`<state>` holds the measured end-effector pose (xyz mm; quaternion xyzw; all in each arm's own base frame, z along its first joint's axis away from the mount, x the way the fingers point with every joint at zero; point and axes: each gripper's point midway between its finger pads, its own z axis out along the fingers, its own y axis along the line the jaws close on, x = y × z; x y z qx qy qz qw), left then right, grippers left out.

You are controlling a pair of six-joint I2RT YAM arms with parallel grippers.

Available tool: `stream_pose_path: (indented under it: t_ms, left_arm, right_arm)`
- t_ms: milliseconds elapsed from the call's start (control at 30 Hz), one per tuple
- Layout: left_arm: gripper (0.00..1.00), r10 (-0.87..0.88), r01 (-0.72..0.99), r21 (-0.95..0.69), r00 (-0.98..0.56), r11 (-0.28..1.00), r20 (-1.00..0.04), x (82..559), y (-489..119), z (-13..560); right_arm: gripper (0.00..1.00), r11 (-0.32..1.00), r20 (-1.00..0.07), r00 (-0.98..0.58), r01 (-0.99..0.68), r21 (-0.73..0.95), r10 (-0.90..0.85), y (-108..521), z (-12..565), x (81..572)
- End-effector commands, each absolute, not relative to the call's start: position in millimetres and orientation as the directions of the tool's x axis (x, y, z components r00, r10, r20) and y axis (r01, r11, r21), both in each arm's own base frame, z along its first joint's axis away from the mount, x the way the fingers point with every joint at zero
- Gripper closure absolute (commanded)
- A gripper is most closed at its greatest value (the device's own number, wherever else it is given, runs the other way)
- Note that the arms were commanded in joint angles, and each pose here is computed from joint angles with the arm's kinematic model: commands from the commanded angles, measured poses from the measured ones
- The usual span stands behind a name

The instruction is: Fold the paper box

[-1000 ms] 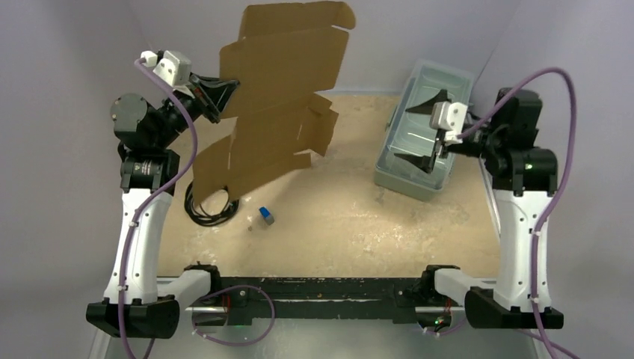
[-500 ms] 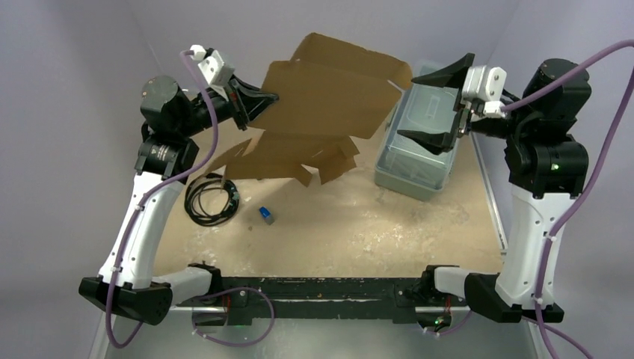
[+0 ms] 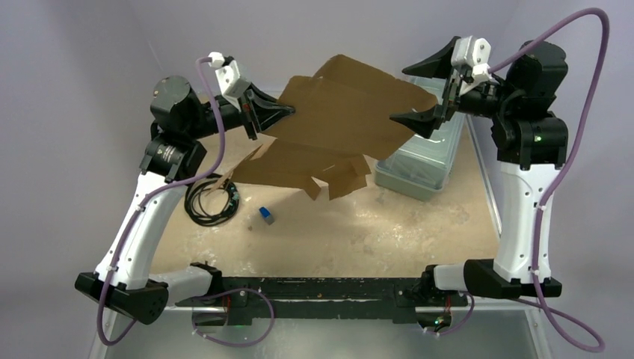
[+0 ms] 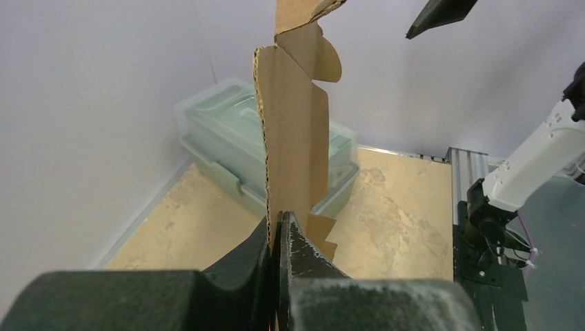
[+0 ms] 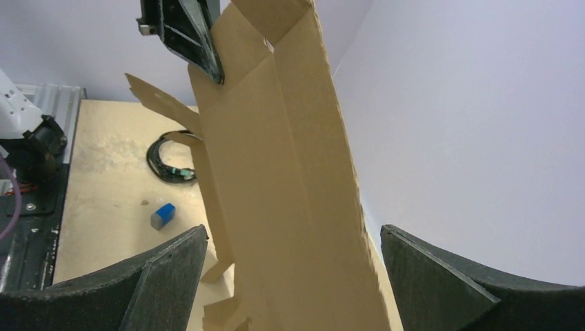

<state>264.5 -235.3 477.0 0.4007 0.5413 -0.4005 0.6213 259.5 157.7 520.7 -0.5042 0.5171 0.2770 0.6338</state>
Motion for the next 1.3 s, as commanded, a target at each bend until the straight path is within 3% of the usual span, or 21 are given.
stream_pose_path:
  t_ms: [0, 233, 433, 533, 567, 667, 700, 867, 933, 1033, 1133, 1267]
  left_arm:
    - [1.0, -0.061, 0.943, 0.138, 0.163, 0.303, -0.985, 252.1, -245.9, 490.5]
    - [1.0, -0.04, 0.953, 0.133, 0.15, 0.272, -0.988, 249.1, -260.8, 481.0]
    - [1.0, -0.011, 0.955, 0.154, 0.162, 0.254, -0.987, 251.4, -269.6, 473.1]
    - [1.0, -0.005, 0.955, 0.156, 0.162, 0.254, -0.987, 253.1, -271.5, 470.5]
    - [1.0, -0.003, 0.954, 0.156, 0.162, 0.256, -0.987, 254.1, -271.9, 470.0]
    - [1.0, 0.005, 0.948, 0.161, 0.166, 0.276, -0.986, 257.7, -270.6, 469.1]
    - [1.0, 0.007, 0.943, 0.164, 0.169, 0.289, -0.986, 259.5, -269.5, 469.8]
    - [0.98, 0.009, 0.885, 0.169, 0.183, 0.433, -0.983, 273.5, -253.8, 479.0]
    - [0.79, -0.01, 0.826, 0.13, 0.162, 0.549, -0.987, 282.6, -237.9, 483.7]
    - [0.39, -0.059, 0.672, 0.026, 0.104, 0.74, -0.993, 288.5, -198.0, 473.9]
    - [0.21, -0.174, 0.578, -0.083, 0.105, 0.812, -0.979, 264.7, -164.3, 458.7]
    - [0.12, -0.363, 0.502, -0.271, 0.093, 0.821, -0.927, 224.6, -127.4, 428.4]
  right_arm:
    - [0.01, 0.34, -0.936, 0.313, -0.872, -0.351, -0.163, 162.5, 524.9, 261.6]
    - [0.04, 0.318, -0.944, 0.266, -0.893, -0.318, -0.195, 177.0, 500.2, 268.8]
    - [0.2, 0.304, -0.934, 0.237, -0.899, -0.315, -0.266, 186.7, 473.2, 271.7]
    - [0.38, 0.292, -0.93, 0.24, -0.901, -0.32, -0.277, 188.0, 470.8, 269.4]
    - [0.5, 0.289, -0.93, 0.241, -0.902, -0.32, -0.278, 188.3, 470.3, 268.8]
    - [0.96, 0.294, -0.927, 0.244, -0.898, -0.326, -0.284, 187.0, 471.1, 267.6]
    - [1.0, 0.294, -0.925, 0.248, -0.896, -0.331, -0.288, 186.4, 471.2, 266.2]
    - [1.0, 0.298, -0.928, 0.267, -0.892, -0.34, -0.261, 185.0, 480.5, 249.5]
    - [1.0, 0.338, -0.938, 0.257, -0.883, -0.327, -0.234, 180.3, 488.9, 240.3]
    - [1.0, 0.397, -0.961, 0.221, -0.877, -0.27, -0.165, 168.3, 496.3, 229.8]
    - [1.0, 0.445, -0.978, 0.181, -0.871, -0.209, -0.106, 158.9, 490.9, 223.6]
    - [1.0, 0.486, -0.99, 0.123, -0.863, -0.138, -0.063, 150.9, 470.1, 224.3]
